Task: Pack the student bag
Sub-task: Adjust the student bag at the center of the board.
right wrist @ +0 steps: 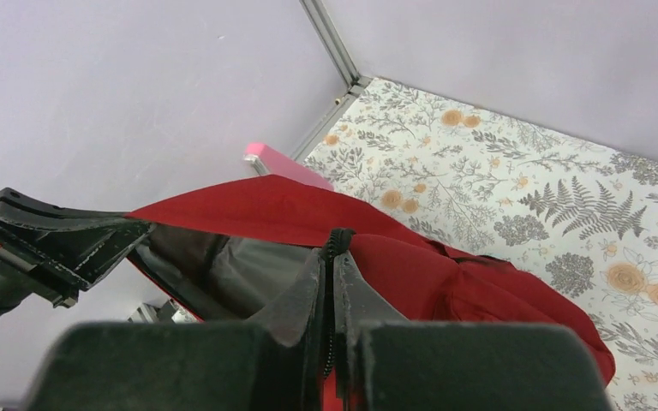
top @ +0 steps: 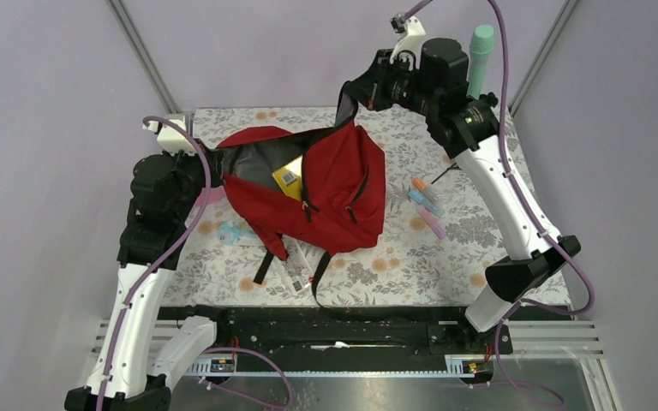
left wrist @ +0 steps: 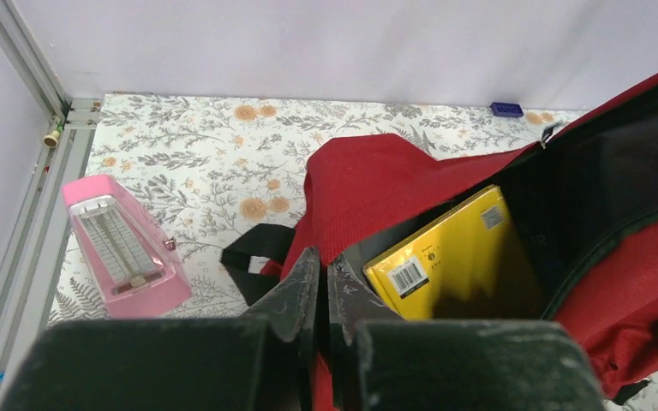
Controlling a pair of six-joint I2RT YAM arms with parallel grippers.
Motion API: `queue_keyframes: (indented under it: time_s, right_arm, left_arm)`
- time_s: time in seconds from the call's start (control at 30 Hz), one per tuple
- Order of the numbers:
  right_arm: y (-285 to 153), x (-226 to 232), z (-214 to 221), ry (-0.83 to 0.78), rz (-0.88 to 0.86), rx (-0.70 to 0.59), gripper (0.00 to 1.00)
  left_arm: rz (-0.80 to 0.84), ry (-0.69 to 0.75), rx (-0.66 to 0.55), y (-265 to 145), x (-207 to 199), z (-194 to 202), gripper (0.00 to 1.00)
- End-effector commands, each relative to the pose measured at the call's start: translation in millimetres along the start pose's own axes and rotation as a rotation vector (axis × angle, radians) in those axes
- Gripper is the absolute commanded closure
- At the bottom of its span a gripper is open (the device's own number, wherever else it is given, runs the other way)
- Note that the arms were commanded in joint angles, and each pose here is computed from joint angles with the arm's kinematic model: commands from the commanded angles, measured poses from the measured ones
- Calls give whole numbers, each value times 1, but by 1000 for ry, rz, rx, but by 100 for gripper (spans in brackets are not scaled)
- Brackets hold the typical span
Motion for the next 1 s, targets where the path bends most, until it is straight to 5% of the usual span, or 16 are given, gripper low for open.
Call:
queue_keyframes:
  time_s: [0.0,0.27,0.53,0.87,0.97]
  right_arm:
    - [-24,14,-53,-65,0,-194,100]
    - [-27,5,-43,-68,42,-182,100]
    - [-4,1,-4,-15,35,-117,100]
    - [44,38,58,-115,29,11,100]
    - [56,53,75,-111,-11,49,89]
  left_arm:
    - [-2,8,-124,1,-2,-31,100]
    - [53,-33,-78,9,-11,-20,100]
    - [158,-187,115,40,-29,25,100]
    - [34,-313,269,44,-8,91,100]
    - [-37,-343,281,37,4,109,99]
Point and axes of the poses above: each gripper's point midway between its finger pads, its own y axis out along the fingers, its own x axis along the line the jaws close on, z = x × y, the point moved 2 cm from there along -y, back along the fingers, and after that the axes turned 5 degrees about -y, right-handed, at the moved point
